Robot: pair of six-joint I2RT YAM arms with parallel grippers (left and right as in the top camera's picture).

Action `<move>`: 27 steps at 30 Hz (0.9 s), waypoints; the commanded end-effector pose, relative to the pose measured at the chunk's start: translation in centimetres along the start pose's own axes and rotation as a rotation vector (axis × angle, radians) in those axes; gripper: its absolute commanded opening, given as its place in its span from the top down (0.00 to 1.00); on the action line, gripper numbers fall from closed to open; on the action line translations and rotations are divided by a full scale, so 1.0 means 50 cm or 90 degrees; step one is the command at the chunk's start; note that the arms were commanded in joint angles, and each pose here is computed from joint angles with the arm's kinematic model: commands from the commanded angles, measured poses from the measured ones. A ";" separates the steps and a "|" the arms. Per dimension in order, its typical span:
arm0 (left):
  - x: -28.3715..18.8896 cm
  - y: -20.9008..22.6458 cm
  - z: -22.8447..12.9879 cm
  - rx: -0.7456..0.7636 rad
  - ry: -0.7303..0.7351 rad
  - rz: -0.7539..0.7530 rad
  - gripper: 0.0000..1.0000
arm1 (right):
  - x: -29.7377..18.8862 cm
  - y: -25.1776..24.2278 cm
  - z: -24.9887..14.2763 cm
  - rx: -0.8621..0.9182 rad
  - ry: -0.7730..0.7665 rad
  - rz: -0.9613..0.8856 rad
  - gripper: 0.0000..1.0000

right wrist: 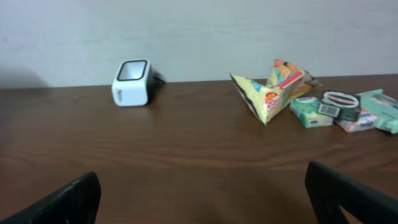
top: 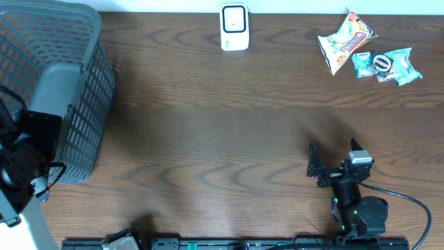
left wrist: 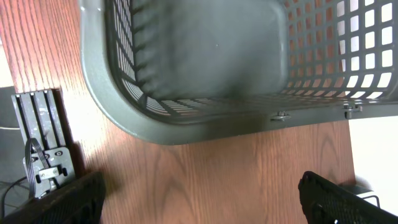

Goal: Scan the item barcode

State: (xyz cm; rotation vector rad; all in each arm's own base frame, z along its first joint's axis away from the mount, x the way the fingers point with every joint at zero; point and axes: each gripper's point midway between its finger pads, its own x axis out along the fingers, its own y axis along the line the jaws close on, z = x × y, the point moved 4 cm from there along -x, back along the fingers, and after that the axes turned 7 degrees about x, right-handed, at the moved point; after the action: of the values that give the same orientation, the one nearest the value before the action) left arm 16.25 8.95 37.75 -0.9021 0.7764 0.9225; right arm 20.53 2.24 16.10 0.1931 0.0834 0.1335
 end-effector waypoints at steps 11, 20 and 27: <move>-0.003 0.017 -0.008 -0.002 0.011 0.025 0.02 | 0.000 0.007 -0.004 -0.046 0.004 0.009 0.01; -0.003 0.017 -0.008 -0.002 0.011 0.025 0.02 | 0.000 -0.001 -0.004 -0.012 0.003 -0.009 0.01; -0.003 0.017 -0.008 -0.002 0.011 0.025 0.03 | 0.000 -0.001 -0.003 -0.012 0.003 -0.009 0.01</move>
State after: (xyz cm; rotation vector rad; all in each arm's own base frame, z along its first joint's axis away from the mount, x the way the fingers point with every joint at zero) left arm 16.25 8.95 37.75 -0.9021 0.7764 0.9225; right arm 20.52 2.35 16.04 0.1599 0.0841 0.1334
